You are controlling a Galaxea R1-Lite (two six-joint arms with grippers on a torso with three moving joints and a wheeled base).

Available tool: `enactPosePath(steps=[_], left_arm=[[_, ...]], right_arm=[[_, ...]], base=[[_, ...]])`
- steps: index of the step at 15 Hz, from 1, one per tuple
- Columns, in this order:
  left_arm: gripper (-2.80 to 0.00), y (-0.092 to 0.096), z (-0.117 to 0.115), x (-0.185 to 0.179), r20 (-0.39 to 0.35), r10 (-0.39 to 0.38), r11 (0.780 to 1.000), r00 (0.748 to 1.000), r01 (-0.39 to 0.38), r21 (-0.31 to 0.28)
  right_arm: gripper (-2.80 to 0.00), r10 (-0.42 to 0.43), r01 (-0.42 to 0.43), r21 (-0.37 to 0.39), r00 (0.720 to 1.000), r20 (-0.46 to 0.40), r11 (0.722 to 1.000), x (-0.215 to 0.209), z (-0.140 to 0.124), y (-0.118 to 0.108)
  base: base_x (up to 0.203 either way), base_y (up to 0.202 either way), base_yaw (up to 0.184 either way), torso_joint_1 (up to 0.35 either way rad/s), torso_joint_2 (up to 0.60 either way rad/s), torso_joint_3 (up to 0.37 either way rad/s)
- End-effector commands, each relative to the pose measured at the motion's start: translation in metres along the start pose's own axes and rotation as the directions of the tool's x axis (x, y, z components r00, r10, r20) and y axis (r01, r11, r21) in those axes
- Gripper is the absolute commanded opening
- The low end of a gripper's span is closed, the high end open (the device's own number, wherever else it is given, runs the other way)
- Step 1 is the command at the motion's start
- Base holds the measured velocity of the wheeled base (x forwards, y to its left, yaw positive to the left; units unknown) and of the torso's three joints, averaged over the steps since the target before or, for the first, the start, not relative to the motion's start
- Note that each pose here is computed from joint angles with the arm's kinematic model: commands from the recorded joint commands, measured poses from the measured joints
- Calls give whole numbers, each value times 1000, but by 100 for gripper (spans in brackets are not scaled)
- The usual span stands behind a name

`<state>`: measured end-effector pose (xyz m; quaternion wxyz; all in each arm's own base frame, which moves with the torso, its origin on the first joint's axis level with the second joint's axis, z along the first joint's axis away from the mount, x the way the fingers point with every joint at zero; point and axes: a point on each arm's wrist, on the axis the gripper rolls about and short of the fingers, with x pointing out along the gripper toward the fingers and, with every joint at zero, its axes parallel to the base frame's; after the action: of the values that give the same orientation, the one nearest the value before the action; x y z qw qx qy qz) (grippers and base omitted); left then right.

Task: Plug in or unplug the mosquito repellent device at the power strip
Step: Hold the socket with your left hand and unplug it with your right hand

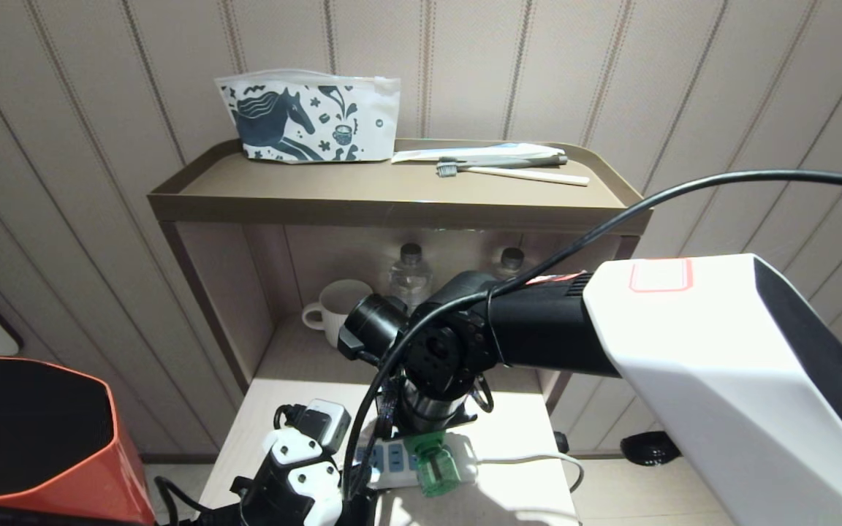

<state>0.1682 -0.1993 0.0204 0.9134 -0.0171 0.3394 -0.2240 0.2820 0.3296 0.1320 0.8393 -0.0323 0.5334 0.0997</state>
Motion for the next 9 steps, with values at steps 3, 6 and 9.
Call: enactPosePath(steps=[3,6,9], left_arm=[[-280,2,-6,2,-23,13,1000,1000,-13,0],[-280,3,-7,2,-19,11,1000,1000,-11,2],[-280,3,-8,4,-7,5,1000,1000,-5,0]], right_arm=[[-280,3,-3,3,1000,9,1000,-5,1,-1],[-280,3,-3,-11,1000,21,1000,-12,1,-1],[-280,-16,17,-23,999,43,1000,-20,2,-4]], base=[[0,0,0,0,0,0],[0,0,0,0,0,0],[0,0,0,0,0,0]])
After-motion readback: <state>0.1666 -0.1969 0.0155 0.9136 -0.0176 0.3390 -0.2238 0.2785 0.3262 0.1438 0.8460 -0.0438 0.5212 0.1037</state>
